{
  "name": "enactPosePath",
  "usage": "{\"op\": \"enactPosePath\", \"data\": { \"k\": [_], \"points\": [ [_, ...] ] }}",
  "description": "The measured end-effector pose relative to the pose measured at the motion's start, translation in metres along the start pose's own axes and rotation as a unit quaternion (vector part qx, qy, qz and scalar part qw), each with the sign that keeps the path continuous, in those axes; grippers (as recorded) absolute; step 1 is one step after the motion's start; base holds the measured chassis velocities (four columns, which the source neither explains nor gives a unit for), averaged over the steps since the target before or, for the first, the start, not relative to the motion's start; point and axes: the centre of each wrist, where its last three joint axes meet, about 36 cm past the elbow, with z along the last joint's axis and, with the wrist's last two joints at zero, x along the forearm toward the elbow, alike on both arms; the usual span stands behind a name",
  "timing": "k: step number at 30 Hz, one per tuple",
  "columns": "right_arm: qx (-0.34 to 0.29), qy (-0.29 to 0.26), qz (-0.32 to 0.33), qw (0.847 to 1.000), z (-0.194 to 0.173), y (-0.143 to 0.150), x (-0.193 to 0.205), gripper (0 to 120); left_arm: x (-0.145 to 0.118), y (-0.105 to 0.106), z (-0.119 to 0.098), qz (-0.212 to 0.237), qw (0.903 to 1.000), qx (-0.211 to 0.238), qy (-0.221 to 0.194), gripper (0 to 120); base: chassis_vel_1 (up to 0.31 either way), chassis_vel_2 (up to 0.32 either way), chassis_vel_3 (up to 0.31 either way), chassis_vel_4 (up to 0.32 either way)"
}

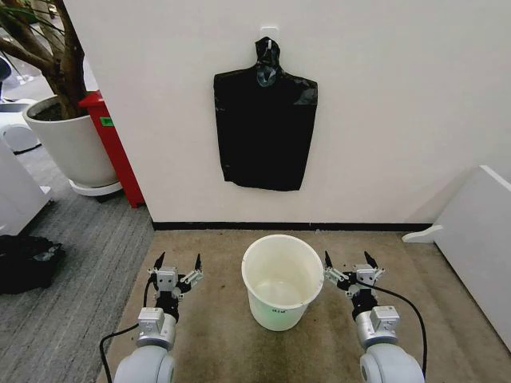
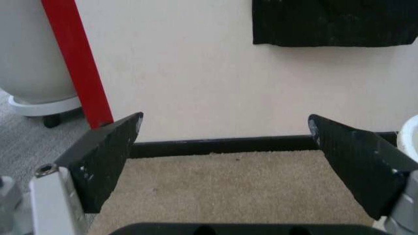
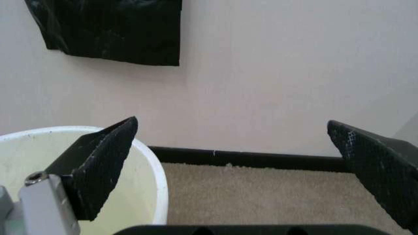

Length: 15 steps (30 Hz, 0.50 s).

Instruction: Place the garbage bag over the trash bin.

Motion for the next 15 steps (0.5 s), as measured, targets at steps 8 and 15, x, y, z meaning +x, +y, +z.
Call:
{"op": "enactPosePath", "data": {
  "k": [8,15],
  "points": [
    [0.000,0.000,0.000,1.000,0.0000,0.0000,0.0000,100,0.0000,0.0000,0.0000,0.000,1.0000,0.000,0.000,100,0.000,0.000,0.000,0.000],
    [0.000,0.000,0.000,1.000,0.0000,0.0000,0.0000,100,0.0000,0.0000,0.0000,0.000,1.0000,0.000,0.000,100,0.000,0.000,0.000,0.000]
  ]
}}
